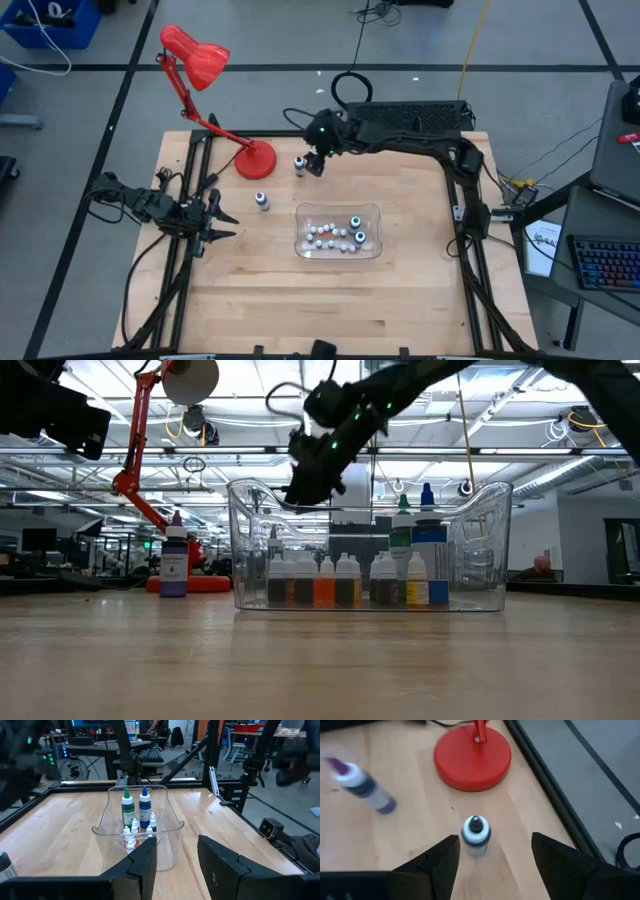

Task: Pick & Place food coloring
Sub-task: Put the large black food coloring bottle into the transparent bin

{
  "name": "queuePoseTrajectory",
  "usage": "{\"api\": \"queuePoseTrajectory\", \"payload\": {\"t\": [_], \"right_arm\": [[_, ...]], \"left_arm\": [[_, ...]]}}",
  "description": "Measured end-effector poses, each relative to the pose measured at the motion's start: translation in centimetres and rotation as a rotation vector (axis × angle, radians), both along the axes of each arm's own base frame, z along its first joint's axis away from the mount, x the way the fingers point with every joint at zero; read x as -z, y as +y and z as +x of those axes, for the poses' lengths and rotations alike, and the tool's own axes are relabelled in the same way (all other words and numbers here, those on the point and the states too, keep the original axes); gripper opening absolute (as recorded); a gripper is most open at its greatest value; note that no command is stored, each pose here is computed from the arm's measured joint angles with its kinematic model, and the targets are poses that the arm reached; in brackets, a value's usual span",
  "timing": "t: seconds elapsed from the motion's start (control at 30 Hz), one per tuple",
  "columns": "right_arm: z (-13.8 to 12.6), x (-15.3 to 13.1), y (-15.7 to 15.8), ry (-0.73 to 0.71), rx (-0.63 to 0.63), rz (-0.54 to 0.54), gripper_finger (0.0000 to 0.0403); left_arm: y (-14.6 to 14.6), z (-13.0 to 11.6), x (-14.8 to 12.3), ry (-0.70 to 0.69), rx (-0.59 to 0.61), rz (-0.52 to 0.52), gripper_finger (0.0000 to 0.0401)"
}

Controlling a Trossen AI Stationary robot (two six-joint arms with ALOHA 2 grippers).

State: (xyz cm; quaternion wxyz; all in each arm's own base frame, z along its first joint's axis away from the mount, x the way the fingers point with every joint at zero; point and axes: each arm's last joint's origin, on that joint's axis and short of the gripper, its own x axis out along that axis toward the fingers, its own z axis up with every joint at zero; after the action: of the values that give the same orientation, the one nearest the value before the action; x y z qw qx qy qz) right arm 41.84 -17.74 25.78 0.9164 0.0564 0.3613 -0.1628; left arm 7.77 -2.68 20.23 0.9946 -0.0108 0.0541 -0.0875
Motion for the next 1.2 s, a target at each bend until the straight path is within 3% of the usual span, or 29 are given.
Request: {"api": "queuePoseTrajectory", "payload": {"t": [0.43,0.73,1.2], "right_arm": [[2.1,4.7,-1.1,-0.023,-0.053,0.099,0.0233],[2.1,4.7,-1.1,-0.03,-0.056,0.112,0.0233],[3.0,7.7,-1.7,-0.037,-0.047,0.158,0.0233]], "left_arm": [[0.0,0.0,0.0,0.0,0.0,0.0,0.0145],[0.0,0.0,0.0,-0.001,0.0,0.0,0.0145],[0.0,0.0,0.0,-0.001,0.0,0.0,0.0145]]}}
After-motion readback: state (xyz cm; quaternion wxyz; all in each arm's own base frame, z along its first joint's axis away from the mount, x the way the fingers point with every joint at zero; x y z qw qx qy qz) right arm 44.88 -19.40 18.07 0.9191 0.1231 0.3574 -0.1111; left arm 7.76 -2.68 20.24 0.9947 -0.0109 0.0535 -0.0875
